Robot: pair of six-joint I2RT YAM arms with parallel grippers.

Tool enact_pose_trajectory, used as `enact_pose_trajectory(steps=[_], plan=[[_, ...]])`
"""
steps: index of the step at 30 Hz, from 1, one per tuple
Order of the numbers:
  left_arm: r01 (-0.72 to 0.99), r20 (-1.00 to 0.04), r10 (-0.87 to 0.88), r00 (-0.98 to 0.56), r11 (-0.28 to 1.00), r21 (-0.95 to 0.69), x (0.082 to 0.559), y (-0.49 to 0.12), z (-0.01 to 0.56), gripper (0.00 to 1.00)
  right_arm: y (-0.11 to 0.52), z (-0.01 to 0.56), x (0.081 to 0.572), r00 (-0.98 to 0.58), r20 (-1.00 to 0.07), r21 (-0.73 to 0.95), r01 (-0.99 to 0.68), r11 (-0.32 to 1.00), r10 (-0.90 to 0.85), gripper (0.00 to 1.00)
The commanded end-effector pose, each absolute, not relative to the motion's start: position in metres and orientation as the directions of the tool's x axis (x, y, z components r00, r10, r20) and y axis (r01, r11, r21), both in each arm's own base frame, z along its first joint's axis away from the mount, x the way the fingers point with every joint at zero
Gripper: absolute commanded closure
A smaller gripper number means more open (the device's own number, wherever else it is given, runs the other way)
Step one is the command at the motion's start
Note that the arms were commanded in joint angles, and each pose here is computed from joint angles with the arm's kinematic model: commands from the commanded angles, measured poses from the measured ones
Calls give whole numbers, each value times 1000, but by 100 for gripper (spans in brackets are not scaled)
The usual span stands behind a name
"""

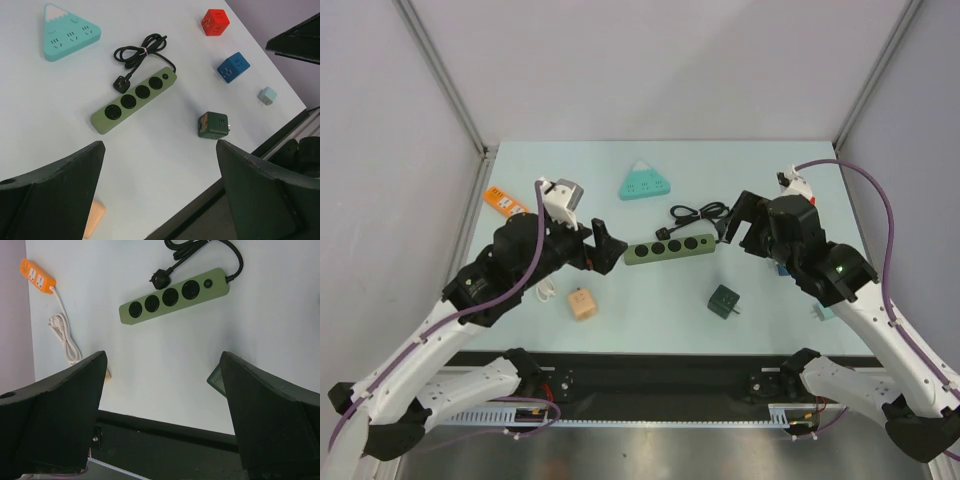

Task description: Insert the plug

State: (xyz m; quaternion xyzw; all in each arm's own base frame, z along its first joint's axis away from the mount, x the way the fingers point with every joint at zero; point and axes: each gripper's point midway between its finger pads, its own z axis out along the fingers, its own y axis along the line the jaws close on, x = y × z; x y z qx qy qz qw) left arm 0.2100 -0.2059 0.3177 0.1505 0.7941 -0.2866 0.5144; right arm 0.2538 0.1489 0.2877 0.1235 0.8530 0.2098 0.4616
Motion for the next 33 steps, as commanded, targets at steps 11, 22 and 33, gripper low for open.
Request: enact_pose_trajectory(steps=[11,22,33], plan=[[496,-892,-7,-453,828,-259,215,-200,283,0,55,257,255,-430,-700,307,539,784,570,0],[547,-863,89,-498,804,-233,212,-212,258,0,-111,164,199,-104,-533,94,979,182,840,21],[543,-840,59,-539,787,-293,211,-223,263,0,-146,112,192,-30,-470,117,988,96,882,32]])
